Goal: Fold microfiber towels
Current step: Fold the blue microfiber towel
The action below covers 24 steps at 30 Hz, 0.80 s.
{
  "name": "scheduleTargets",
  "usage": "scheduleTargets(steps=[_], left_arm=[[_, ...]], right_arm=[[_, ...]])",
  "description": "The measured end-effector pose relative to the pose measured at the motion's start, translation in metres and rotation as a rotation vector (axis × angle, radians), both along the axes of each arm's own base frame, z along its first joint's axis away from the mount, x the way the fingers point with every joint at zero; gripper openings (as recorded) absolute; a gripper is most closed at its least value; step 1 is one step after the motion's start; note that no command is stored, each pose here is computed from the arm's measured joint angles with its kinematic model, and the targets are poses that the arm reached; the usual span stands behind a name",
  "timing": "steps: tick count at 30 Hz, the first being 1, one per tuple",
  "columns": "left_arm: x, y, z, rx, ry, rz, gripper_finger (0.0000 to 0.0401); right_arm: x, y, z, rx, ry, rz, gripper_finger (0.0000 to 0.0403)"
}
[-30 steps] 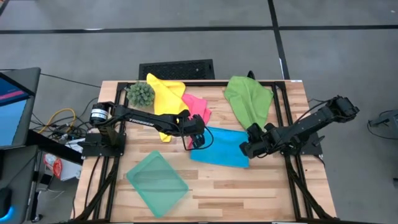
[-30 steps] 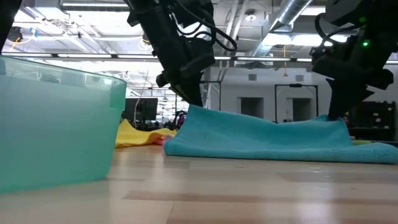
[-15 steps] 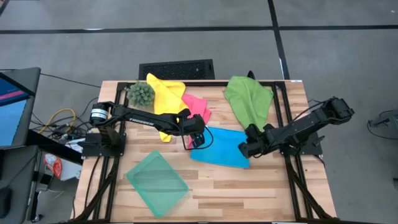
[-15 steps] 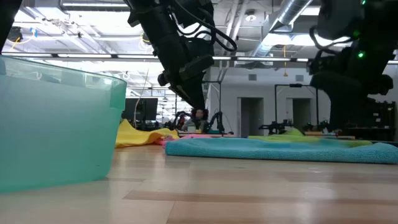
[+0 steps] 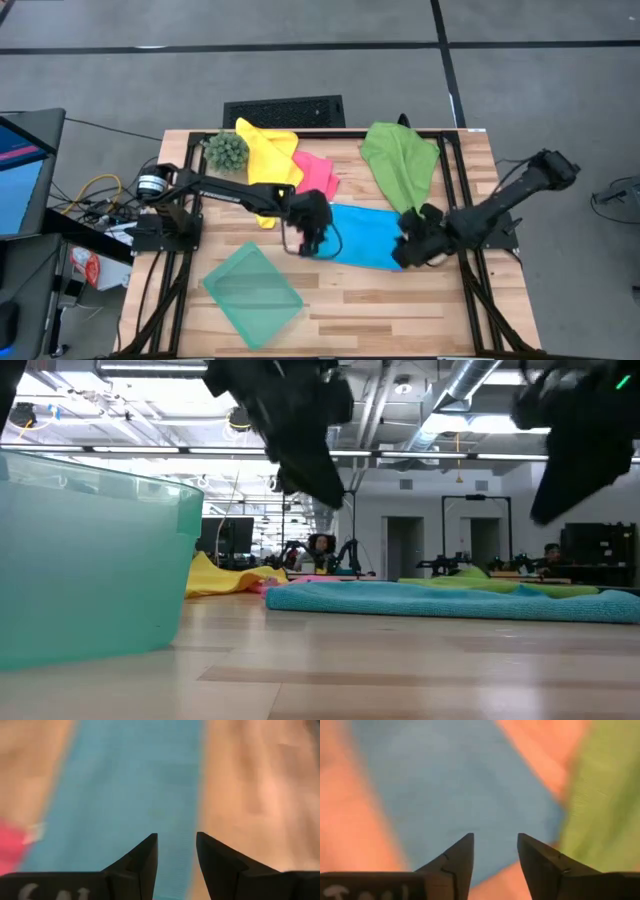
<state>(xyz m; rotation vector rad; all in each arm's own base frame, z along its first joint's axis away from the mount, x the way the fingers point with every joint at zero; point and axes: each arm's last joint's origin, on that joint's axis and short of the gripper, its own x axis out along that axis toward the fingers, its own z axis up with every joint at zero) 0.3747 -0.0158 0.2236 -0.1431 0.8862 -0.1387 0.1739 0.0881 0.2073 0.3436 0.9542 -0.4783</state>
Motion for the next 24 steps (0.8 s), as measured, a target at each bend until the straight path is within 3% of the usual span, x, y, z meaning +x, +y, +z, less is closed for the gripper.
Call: scheduleTargets(steps=[3,7,11,18,24], left_arm=[[-0.004,-0.024,0.002,0.027,-0.009,-0.137,0.0126],[-0.008,-0.053,-0.002,0.198,-0.045,-0.248,0.0126],[-0.01,-0.067,-0.013,0.319,-0.133,-0.208,0.0127],[-0.023,-0.069,-0.037,0.318,-0.073,-0.258,0.0167],[-0.03,-0.066,-0.047,0.387,-0.022,-0.266,0.0213]], right_arm=[[-0.013,0.022,0.002,0.019,-0.07,0.184,0.0187],[-0.025,0.043,-0.011,-0.031,-0.064,0.308,0.0182],[-0.025,0.058,-0.027,-0.095,-0.055,0.348,0.0175],[-0.016,0.08,-0.051,-0.136,-0.037,0.443,0.0198],[-0.015,0.081,-0.059,-0.146,-0.011,0.42,0.0235]])
